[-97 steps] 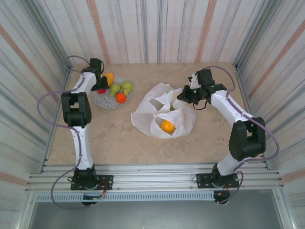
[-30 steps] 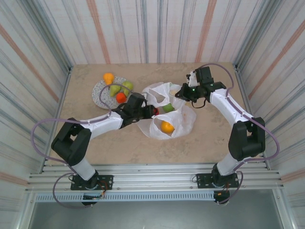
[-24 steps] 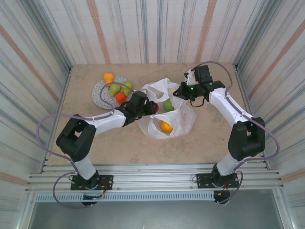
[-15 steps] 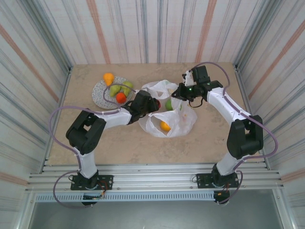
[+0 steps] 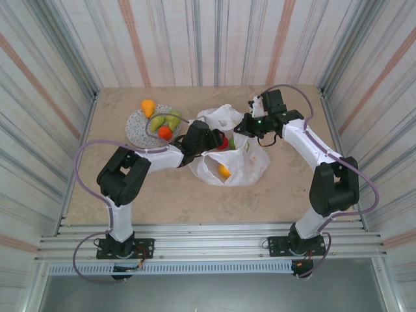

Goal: Place the fruits into the plastic bag

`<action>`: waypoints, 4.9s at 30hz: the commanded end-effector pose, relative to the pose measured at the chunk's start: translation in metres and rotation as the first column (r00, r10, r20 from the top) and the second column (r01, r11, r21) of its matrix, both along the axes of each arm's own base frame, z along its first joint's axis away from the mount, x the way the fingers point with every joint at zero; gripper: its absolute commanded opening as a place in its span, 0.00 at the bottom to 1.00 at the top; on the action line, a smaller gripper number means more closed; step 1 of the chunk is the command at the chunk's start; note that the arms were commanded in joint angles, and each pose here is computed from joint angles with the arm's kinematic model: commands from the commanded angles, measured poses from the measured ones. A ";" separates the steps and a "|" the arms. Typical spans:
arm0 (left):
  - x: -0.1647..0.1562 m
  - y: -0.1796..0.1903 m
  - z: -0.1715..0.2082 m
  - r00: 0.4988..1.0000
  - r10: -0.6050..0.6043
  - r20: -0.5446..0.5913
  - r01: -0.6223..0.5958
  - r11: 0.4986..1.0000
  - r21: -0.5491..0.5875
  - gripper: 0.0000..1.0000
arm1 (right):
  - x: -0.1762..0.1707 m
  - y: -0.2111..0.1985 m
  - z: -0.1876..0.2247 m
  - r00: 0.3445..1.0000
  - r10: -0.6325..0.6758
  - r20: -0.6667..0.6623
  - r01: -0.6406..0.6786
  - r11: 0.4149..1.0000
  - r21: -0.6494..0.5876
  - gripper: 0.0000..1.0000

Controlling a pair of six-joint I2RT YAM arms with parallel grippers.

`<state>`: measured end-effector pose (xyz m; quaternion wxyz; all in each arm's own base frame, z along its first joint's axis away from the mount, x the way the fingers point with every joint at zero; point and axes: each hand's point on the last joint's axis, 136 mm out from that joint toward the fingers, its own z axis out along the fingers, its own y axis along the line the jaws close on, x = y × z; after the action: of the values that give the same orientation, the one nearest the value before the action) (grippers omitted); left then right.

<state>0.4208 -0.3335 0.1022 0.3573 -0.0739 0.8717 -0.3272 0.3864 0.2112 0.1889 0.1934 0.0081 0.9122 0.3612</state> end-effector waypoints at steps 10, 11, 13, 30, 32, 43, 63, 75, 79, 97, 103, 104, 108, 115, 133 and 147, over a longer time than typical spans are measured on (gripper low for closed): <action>-0.036 0.007 0.028 0.988 -0.146 0.047 0.145 0.989 0.027 0.80 | -0.003 -0.016 -0.007 1.000 0.013 -0.004 -0.013 0.999 -0.042 0.00; -0.042 0.008 0.031 0.985 -0.165 0.055 0.164 0.986 0.027 0.80 | -0.003 -0.019 -0.005 1.000 0.008 -0.001 -0.008 0.999 -0.043 0.00; -0.053 0.013 0.036 0.978 -0.199 0.069 0.197 0.980 0.032 0.81 | -0.001 -0.024 -0.004 1.000 -0.003 0.001 0.003 0.999 -0.041 0.00; -0.116 0.057 0.085 0.903 -0.382 0.198 0.374 0.924 0.077 0.85 | -0.002 -0.028 -0.009 1.000 0.002 -0.015 -0.003 0.999 -0.043 0.00; -0.118 0.067 0.095 0.897 -0.382 0.223 0.374 0.924 0.078 0.85 | -0.002 -0.028 -0.009 1.000 0.003 -0.015 -0.004 0.999 -0.043 0.00; -0.098 0.145 0.136 0.934 -0.192 0.301 0.177 0.981 0.075 0.89 | -0.002 -0.028 -0.010 1.000 0.002 -0.016 -0.003 0.999 -0.044 0.00; 0.005 0.266 0.053 0.965 0.253 -0.075 -0.238 0.957 0.163 0.93 | -0.003 -0.025 -0.009 1.000 0.012 -0.013 -0.013 0.999 -0.035 0.00; 0.048 0.233 -0.005 0.962 0.197 -0.186 -0.164 0.970 0.180 0.93 | -0.005 -0.025 -0.010 1.000 0.015 -0.018 -0.016 0.999 -0.032 0.00; 0.055 0.227 -0.016 0.959 0.199 -0.200 -0.161 0.968 0.192 0.93 | -0.006 -0.025 -0.010 1.000 0.013 -0.016 -0.014 0.999 -0.031 0.00; 0.067 0.221 -0.048 0.946 0.209 -0.248 -0.158 0.965 0.211 0.91 | -0.009 -0.022 -0.017 0.999 0.016 -0.031 -0.017 0.999 -0.031 0.00; 0.068 0.219 -0.050 0.948 0.199 -0.248 -0.150 0.967 0.205 0.83 | -0.008 -0.021 -0.019 0.999 0.018 -0.035 -0.019 0.999 -0.033 0.00; 0.068 0.219 -0.050 0.948 0.198 -0.248 -0.149 0.968 0.204 0.81 | -0.008 -0.021 -0.018 0.999 0.018 -0.033 -0.019 0.999 -0.033 0.00; 0.067 0.218 -0.049 0.950 0.194 -0.245 -0.147 0.969 0.199 0.73 | -0.009 -0.021 -0.018 0.999 0.018 -0.033 -0.019 0.999 -0.035 0.00; 0.065 0.220 -0.041 0.955 0.197 -0.223 -0.154 0.968 0.197 0.62 | -0.010 -0.020 -0.018 0.999 0.018 -0.036 -0.020 0.999 -0.038 0.00; 0.023 0.227 0.017 0.974 0.198 -0.114 -0.180 0.972 0.152 0.57 | -0.009 -0.023 -0.015 1.000 0.010 -0.028 -0.012 0.999 -0.046 0.00; -0.076 0.177 0.104 0.998 -0.013 0.068 0.008 0.998 0.067 0.56 | -0.006 -0.025 -0.014 0.999 -0.003 -0.032 0.001 0.998 -0.057 0.00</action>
<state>0.3723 -0.1382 0.1992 0.3948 -0.0857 0.8694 -0.2845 0.3826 0.1874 0.1710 0.1807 0.0088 0.9231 0.3393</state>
